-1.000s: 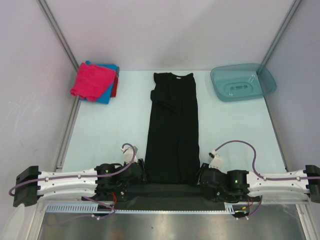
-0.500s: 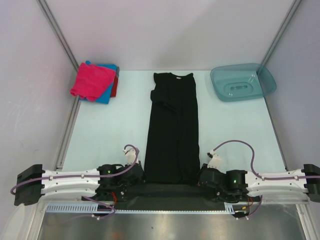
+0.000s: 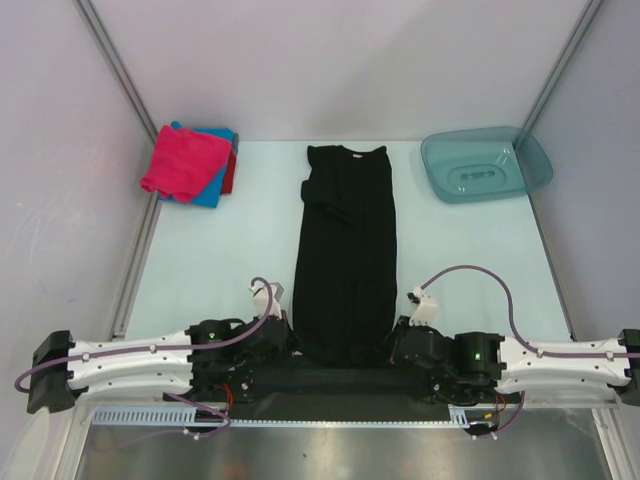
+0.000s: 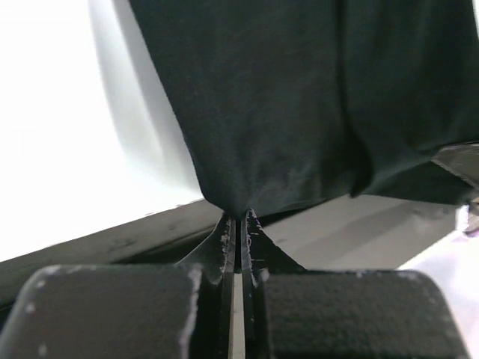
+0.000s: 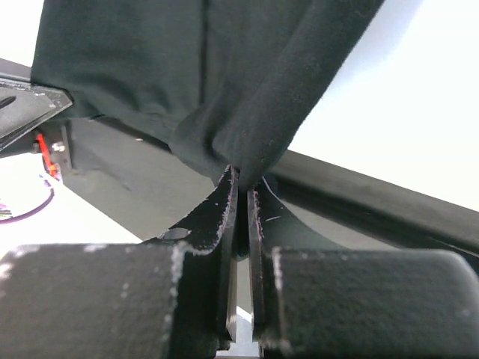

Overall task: Fold and stack the t-shirts
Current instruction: Fold the tshirt

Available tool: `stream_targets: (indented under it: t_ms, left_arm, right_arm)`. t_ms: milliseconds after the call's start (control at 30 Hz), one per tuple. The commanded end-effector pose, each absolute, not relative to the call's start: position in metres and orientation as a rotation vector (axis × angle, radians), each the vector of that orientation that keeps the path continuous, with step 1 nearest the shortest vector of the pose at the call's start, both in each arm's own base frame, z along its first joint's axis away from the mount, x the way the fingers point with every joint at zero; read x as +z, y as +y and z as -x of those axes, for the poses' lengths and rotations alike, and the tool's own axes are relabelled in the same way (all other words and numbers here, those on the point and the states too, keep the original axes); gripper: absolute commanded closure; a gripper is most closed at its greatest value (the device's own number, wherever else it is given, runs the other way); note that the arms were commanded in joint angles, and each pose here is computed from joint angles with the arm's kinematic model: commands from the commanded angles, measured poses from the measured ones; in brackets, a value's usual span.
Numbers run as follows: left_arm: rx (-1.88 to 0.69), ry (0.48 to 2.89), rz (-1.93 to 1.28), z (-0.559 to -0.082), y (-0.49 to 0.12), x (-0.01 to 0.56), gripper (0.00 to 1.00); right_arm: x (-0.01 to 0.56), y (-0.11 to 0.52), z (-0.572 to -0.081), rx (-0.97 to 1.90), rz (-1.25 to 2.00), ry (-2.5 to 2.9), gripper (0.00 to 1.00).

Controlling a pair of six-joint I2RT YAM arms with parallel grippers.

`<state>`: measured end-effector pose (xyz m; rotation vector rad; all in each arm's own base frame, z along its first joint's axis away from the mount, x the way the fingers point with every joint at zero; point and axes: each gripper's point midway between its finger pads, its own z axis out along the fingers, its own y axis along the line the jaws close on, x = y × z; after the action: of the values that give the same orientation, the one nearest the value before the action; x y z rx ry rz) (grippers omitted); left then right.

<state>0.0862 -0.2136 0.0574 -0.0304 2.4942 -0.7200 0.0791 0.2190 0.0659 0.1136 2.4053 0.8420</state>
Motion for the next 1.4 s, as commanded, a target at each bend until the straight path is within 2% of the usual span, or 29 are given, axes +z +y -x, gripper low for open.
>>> stream_targets:
  t_ms: [0, 267, 567, 933, 1367]
  left_arm:
    - [-0.719, 2.439, -0.005, -0.094, -0.217, 0.082, 1.0]
    - [-0.686, 2.396, -0.002, -0.104, -0.216, 0.102, 1.0]
    - [-0.625, 2.309, -0.009, -0.148, -0.216, 0.119, 1.0]
    - [-0.583, 2.261, -0.053, -0.229, -0.233, 0.13, 1.0]
    - [-0.526, 2.337, -0.07, -0.324, -0.248, 0.102, 1.0]
  right_arm:
    - [0.084, 0.22, -0.087, 0.817, -0.078, 2.354, 1.0]
    - [0.112, 0.221, -0.103, 0.803, -0.075, 2.285, 1.0]
    - [0.133, 0.217, -0.154, 0.715, -0.049, 2.212, 1.0]
    - [0.133, 0.214, -0.232, 0.66, -0.018, 2.202, 1.0]
    - [0.12, 0.222, -0.324, 0.707, 0.011, 2.254, 1.0]
